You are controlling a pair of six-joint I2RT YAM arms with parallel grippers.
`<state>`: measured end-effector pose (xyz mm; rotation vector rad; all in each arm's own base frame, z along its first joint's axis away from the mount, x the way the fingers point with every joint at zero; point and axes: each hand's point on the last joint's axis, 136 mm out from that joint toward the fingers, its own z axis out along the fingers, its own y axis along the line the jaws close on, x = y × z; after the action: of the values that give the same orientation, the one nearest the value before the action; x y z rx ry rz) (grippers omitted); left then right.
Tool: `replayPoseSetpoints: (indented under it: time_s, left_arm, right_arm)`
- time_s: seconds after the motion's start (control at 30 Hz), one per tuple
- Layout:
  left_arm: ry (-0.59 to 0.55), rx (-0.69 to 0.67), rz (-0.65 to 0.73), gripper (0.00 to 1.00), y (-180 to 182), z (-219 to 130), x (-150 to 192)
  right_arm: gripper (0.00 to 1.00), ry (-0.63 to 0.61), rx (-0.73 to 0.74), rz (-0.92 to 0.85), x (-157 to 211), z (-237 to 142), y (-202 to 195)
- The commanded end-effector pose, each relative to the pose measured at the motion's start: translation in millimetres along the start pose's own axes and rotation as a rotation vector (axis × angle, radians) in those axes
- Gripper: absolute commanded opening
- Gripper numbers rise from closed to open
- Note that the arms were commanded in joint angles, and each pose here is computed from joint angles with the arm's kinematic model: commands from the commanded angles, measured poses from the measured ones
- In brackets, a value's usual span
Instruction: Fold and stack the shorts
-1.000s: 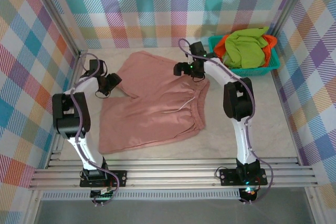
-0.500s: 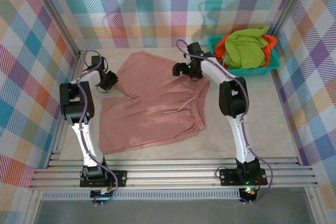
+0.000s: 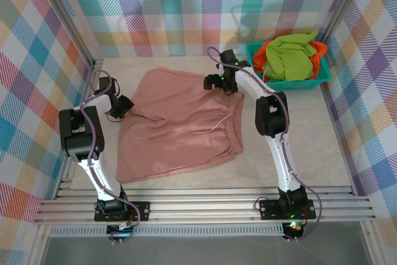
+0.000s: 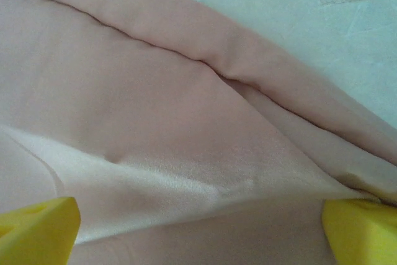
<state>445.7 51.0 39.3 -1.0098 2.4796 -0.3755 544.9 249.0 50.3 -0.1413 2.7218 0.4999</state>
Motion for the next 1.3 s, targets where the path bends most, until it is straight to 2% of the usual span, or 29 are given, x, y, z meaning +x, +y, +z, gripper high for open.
replayPoseSetpoints:
  time_s: [0.0, 0.13, 0.17, 0.23, 0.4, 0.53, 0.73, 0.93, 1.07, 1.27]
  left_arm:
    - [-0.102, 0.137, 0.003, 0.77, -26.9, -51.8, -23.7]
    - [-0.135, 0.144, 0.004, 0.89, -30.6, -115.7, -12.5]
    - [-0.134, 0.132, -0.007, 0.9, -25.3, -126.0, -4.6]
    - [-0.132, 0.087, -0.06, 0.99, -7.0, -144.8, 17.4]
    - [-0.079, -0.001, -0.193, 1.0, 41.9, -162.8, 80.6]
    - [-0.041, -0.079, -0.291, 1.0, 74.0, -170.5, 121.4]
    - [-0.062, -0.167, -0.345, 1.0, 105.4, -187.2, 155.7]
    - [0.015, -0.258, -0.37, 0.96, 122.5, -179.3, 190.0]
    - [0.082, -0.344, -0.363, 0.91, 133.5, -170.3, 208.8]
    - [0.103, -0.454, -0.35, 0.82, 150.5, -164.8, 216.4]
  right_arm:
    - [1.0, -0.027, -0.06, 0.011, -12.5, -21.4, 14.3]
    - [0.99, -0.132, -0.162, -0.015, -32.0, -69.8, 43.7]
    - [0.99, -0.154, -0.177, -0.02, -33.8, -82.6, 49.1]
    - [0.99, -0.209, -0.209, -0.028, -36.1, -114.7, 60.0]
    - [0.99, -0.288, -0.252, -0.022, -14.6, -168.0, 68.0]
    - [0.99, -0.313, -0.241, -0.007, 24.2, -190.7, 55.5]
    - [1.0, -0.3, -0.214, 0.079, 92.5, -205.5, 22.2]
    - [1.0, -0.256, -0.178, 0.127, 147.9, -197.4, -4.5]
    - [0.99, -0.229, -0.17, 0.153, 169.3, -190.6, -12.8]
    - [0.99, -0.207, -0.176, 0.176, 186.2, -183.7, -17.5]
